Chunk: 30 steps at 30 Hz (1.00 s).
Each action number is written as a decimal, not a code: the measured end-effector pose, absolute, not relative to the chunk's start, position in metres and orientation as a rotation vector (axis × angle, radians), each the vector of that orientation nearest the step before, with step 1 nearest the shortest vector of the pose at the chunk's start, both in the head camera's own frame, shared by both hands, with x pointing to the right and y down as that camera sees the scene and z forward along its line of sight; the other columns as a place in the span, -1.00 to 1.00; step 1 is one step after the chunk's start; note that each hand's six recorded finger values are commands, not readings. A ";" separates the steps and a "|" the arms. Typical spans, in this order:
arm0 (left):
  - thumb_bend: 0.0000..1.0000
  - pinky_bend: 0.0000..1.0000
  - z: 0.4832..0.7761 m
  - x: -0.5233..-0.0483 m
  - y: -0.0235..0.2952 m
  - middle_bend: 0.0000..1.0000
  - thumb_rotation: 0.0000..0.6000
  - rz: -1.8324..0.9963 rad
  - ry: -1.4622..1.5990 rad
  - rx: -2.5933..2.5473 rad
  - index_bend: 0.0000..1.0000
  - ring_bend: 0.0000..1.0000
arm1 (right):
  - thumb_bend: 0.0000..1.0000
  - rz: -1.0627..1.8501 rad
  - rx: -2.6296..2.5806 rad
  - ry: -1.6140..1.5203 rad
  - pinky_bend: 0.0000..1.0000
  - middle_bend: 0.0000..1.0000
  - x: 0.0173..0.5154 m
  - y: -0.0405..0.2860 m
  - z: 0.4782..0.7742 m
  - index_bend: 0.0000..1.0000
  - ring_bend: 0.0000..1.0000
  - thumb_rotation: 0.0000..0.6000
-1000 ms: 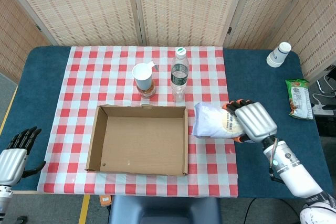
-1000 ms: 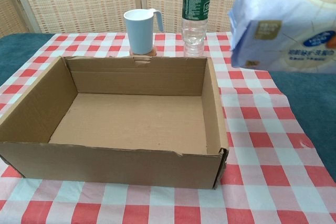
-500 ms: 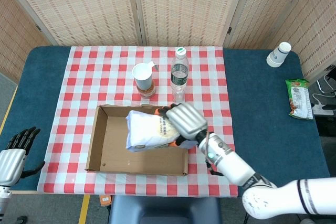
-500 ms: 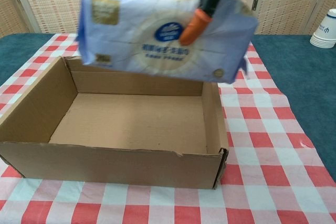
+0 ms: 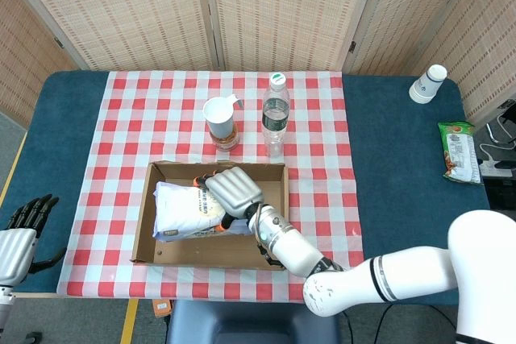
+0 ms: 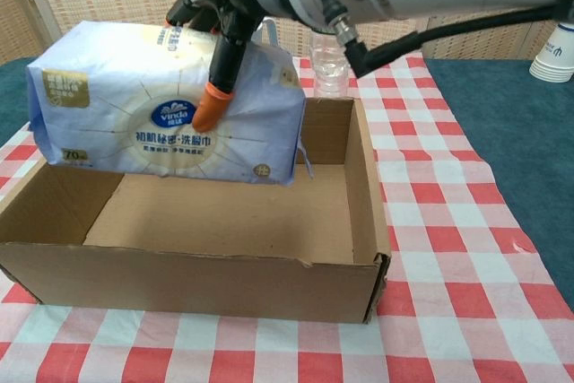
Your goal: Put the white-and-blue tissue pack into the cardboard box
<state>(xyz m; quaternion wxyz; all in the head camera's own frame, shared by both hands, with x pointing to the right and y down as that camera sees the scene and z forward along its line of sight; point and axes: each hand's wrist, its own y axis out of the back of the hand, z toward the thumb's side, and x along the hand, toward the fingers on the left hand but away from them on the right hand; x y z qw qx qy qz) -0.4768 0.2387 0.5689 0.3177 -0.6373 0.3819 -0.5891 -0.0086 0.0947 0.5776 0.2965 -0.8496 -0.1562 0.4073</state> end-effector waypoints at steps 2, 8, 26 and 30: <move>-0.52 -0.79 0.567 -0.478 0.238 -1.00 1.00 -1.547 1.015 -1.673 -1.00 -1.00 | -1.00 1.105 -2.263 -0.395 -0.41 -0.39 -0.015 0.098 0.590 -0.50 -0.69 1.00; -0.52 -0.79 0.563 -0.481 0.237 -1.00 1.00 -1.537 1.038 -1.679 -1.00 -1.00 | -1.00 1.172 -2.285 -0.343 -1.00 -0.92 -0.028 0.108 0.612 -0.99 -1.00 1.00; -0.52 -0.79 0.565 -0.480 0.236 -1.00 1.00 -1.539 1.029 -1.686 -1.00 -1.00 | -1.00 1.121 -2.143 -0.493 -1.00 -1.00 0.026 0.083 0.558 -1.00 -1.00 1.00; -0.52 -0.79 0.565 -0.480 0.236 -1.00 1.00 -1.541 1.029 -1.682 -1.00 -1.00 | -1.00 1.181 -1.991 -0.556 -1.00 -1.00 0.088 0.072 0.538 -1.00 -1.00 1.00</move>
